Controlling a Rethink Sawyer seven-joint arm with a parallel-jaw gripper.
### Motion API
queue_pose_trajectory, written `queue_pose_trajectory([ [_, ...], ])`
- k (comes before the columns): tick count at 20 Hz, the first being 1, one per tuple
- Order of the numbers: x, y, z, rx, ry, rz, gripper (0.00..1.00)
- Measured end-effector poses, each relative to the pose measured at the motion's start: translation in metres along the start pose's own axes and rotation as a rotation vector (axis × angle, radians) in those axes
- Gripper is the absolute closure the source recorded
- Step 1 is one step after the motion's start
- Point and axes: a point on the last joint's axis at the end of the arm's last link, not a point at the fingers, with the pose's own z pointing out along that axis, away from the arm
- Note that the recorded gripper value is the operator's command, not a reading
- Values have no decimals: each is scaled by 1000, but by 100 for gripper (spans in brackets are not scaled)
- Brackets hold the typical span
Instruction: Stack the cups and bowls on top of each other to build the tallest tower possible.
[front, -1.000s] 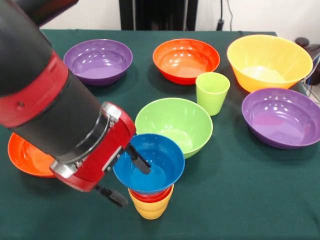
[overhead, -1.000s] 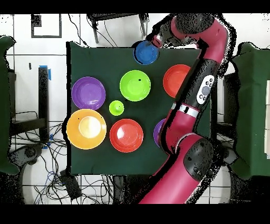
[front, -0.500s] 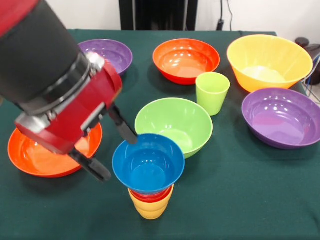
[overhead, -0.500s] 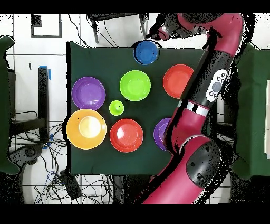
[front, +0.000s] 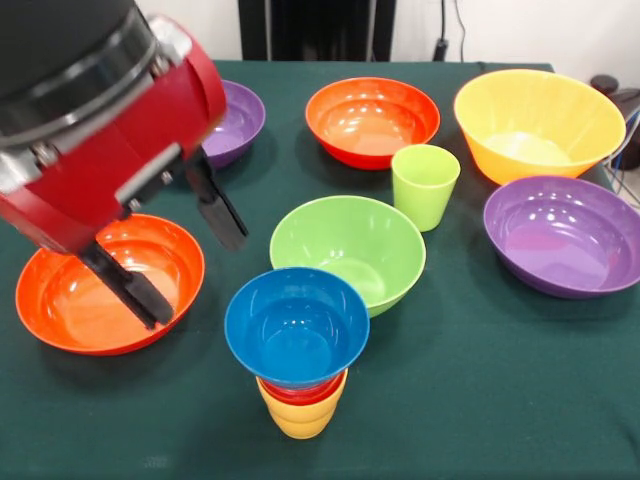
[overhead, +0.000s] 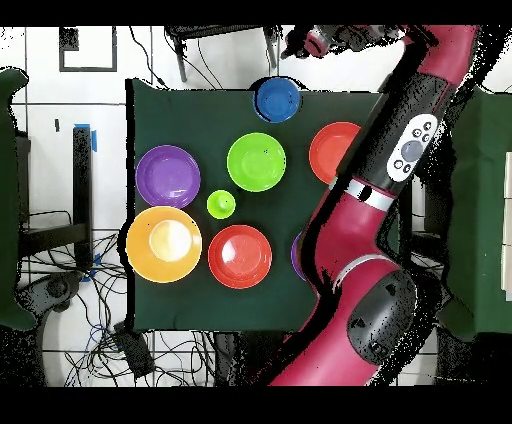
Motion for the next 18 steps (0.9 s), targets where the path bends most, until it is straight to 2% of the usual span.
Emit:
queue_pose_trajectory([
  [2, -6, 1, -12, 11, 9, 9, 0],
  [3, -12, 3, -25, 24, 8, 11, 0],
  [6, -18, 7, -40, 36, -8, 1, 0],
  [11, -26, 24, -69, 27, -74, -50, 0],
  [14, -19, 40, -89, 11, -108, -71, 0],
  [16, -9, 50, -101, 7, -119, -62, 0],
  [18, 7, 59, -113, 12, -128, -29, 0],
])
